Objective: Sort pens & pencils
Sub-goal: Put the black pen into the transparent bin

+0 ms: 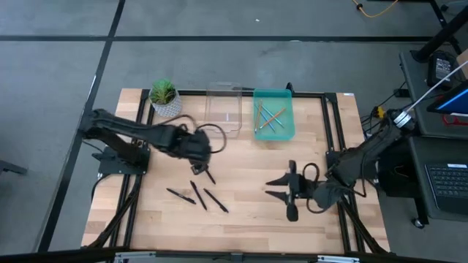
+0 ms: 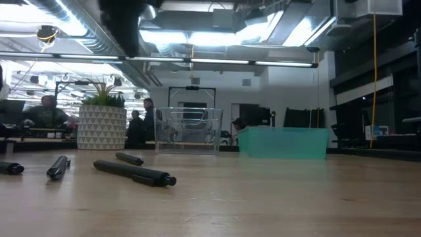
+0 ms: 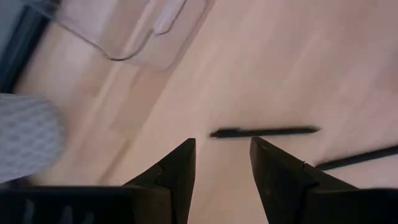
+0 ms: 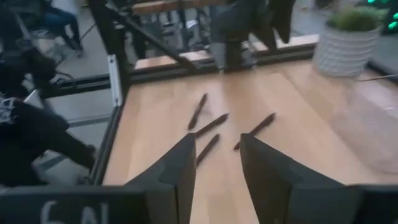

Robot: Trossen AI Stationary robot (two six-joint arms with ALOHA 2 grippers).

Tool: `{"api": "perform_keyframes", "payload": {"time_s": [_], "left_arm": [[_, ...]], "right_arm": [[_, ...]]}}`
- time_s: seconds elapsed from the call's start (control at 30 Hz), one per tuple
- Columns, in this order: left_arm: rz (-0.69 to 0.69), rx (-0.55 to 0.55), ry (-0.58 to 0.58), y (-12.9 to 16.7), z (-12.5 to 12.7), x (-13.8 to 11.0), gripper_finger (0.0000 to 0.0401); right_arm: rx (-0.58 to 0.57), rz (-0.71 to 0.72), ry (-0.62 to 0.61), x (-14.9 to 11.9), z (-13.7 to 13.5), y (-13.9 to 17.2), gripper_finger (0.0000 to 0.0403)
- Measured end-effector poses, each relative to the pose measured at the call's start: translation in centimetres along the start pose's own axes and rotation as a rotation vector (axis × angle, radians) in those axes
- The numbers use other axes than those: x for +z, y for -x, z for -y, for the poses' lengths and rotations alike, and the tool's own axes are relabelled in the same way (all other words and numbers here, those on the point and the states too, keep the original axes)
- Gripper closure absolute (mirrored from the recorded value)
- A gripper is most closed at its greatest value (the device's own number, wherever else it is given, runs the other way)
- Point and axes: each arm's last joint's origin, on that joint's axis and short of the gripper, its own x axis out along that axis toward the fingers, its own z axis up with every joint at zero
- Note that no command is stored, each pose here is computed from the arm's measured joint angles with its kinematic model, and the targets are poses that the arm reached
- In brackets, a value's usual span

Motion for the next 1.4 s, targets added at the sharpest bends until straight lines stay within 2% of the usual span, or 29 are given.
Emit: {"api": "perform_keyframes", "payload": {"time_s": [0.17,0.33,0.43,0.5,0.67,0.83,1.0,1.1,1.23,1.4], "left_arm": [[0.203,-0.212,0.088,-0.8,-1.1,-4.1,0.0254],[0.378,-0.392,0.053,-2.0,-0.9,-7.1,0.0254],[0.447,-0.464,0.032,-2.7,-0.6,-8.2,0.0254],[0.454,-0.476,0.009,-3.2,-0.4,-8.8,0.0254],[0.444,-0.491,0.024,-4.1,0.0,-9.4,0.0254],[0.44,-0.473,-0.045,-4.6,0.4,-9.9,0.0254],[0.459,-0.455,-0.101,-4.6,0.5,-10.2,0.0254],[0.467,-0.467,-0.077,-4.9,0.6,-10.2,0.0254],[0.496,-0.507,-0.051,-7.2,1.0,-10.9,0.0254],[0.43,-0.47,0.005,-9.6,0.4,-11.4,0.0254]], "right_arm": [[0.054,-0.076,-0.029,-1.4,0.2,-3.0,0.0276],[0.146,-0.082,-0.018,-3.0,-0.2,-6.7,0.0276],[0.13,-0.092,0.023,-3.3,-0.6,-9.0,0.0276],[0.107,-0.101,0.039,-3.2,-0.9,-10.8,0.0276],[0.036,-0.242,0.129,-3.1,-1.5,-15.0,0.0276],[-0.029,-0.309,0.095,-2.2,-1.2,-17.4,0.0276],[-0.068,-0.337,0.059,-1.7,-0.4,-17.6,0.0276],[-0.071,-0.351,0.074,-1.6,-0.2,-17.2,0.0276],[-0.075,-0.379,0.076,-1.7,-0.1,-17.0,0.0276],[-0.084,-0.456,0.053,-2.3,0.0,-16.6,0.0276]]}}
